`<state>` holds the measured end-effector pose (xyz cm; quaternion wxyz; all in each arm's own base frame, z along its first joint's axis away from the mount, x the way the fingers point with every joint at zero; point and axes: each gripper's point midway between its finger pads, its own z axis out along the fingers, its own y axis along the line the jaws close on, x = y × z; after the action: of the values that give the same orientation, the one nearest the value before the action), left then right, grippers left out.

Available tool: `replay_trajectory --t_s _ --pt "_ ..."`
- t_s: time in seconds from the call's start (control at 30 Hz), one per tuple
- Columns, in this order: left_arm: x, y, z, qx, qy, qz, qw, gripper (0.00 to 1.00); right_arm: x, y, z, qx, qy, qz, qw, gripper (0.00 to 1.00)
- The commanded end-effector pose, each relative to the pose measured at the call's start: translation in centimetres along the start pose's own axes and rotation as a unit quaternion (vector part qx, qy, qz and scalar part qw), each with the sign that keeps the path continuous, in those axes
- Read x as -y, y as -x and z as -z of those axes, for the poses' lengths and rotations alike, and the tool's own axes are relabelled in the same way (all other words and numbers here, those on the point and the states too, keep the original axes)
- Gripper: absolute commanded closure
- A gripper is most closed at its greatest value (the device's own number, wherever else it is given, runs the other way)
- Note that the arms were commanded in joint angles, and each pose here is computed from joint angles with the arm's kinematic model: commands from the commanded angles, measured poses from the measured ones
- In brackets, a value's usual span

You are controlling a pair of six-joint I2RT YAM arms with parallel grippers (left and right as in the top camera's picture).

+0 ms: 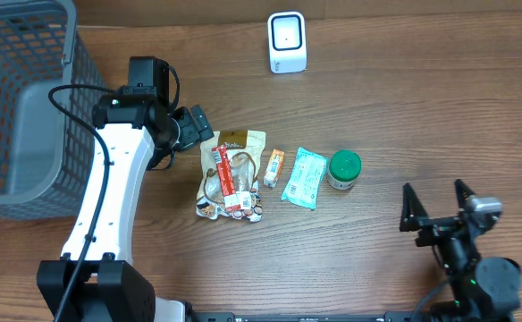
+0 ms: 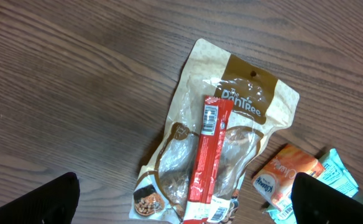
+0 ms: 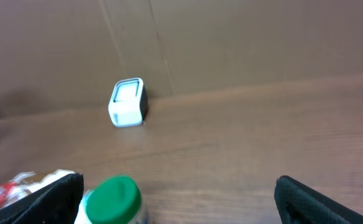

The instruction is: Scan the item barcode

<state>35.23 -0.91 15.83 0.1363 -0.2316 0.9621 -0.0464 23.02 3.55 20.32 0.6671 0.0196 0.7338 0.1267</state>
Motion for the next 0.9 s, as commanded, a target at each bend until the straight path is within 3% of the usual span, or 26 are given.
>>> replay_trajectory --t_s 0.0,0.2,0.47,0.73,0.87 --pt "0.0 0.2 0.7 0.011 -0.003 -0.011 1.000 0.00 -0.9 5.9 1.8 0.040 -0.003 -0.004 0.999 0.00" --pt "0.0 0.2 0.7 0.011 -0.003 -0.011 1.000 0.00 -2.2 12.0 2.4 -0.017 -0.016 -0.006 1.000 0.00" --pt "0.0 0.3 0.7 0.011 -0.003 -0.011 1.000 0.00 -3.1 15.8 0.1 -0.197 -0.051 -0.012 0.979 0.00" --pt "0.0 0.3 0.7 0.011 -0.003 -0.011 1.000 0.00 -6.7 14.6 -5.5 -0.335 0.030 -0.053 0.940 0.00" --pt "0.0 0.3 0.7 0.011 -0.003 -0.011 1.000 0.00 -8.8 10.1 -7.0 -0.434 0.091 -0.103 0.890 0.00"
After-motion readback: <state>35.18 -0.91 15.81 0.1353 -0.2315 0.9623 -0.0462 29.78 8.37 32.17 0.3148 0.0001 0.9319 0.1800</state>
